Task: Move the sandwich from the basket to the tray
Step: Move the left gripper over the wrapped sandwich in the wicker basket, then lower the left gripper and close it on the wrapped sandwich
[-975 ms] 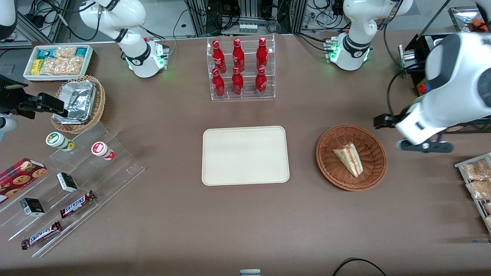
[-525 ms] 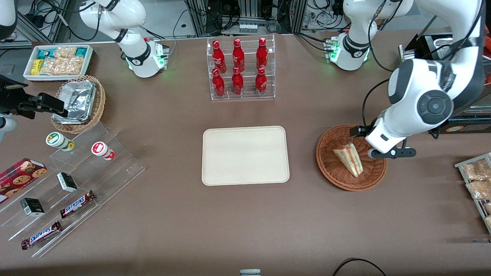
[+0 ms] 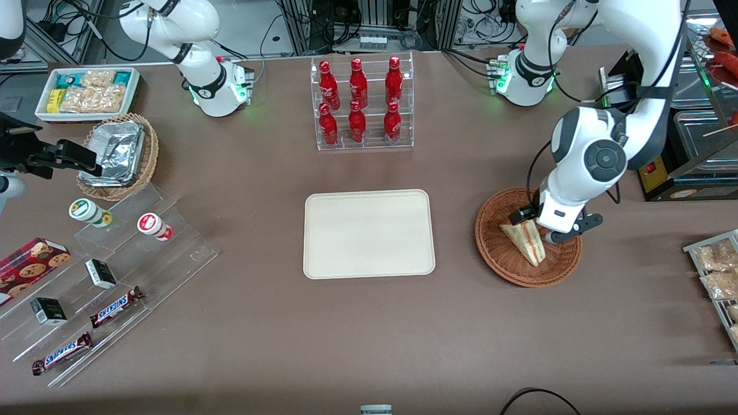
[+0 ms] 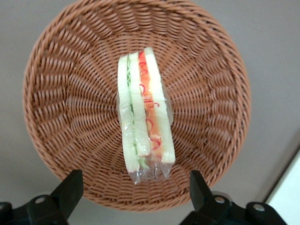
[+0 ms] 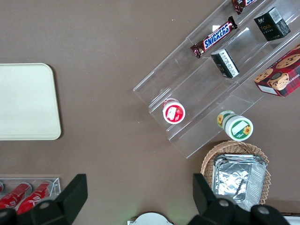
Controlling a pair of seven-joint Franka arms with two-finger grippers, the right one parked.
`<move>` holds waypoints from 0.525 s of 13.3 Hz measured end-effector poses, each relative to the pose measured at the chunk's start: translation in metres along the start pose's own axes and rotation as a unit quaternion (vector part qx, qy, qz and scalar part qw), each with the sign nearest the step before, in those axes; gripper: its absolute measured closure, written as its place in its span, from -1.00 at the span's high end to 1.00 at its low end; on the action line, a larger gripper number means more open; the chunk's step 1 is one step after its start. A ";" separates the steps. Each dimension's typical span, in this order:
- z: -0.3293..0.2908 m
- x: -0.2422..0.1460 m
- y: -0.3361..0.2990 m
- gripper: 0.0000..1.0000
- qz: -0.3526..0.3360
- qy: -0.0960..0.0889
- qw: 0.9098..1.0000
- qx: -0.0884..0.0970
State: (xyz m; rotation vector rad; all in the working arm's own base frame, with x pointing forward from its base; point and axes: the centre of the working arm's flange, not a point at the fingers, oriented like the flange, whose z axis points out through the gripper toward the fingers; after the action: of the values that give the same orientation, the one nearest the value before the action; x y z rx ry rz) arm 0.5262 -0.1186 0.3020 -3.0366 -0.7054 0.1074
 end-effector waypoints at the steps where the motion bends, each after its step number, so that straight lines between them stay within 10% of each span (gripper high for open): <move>1: 0.007 0.000 0.000 1.00 -0.017 0.002 1.000 -0.003; 7: 0.034 0.007 0.007 1.00 -0.065 0.010 0.998 -0.020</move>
State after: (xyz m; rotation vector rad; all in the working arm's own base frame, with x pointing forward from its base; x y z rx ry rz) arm 0.5327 -0.1213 0.2671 -3.0136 -0.9118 0.0598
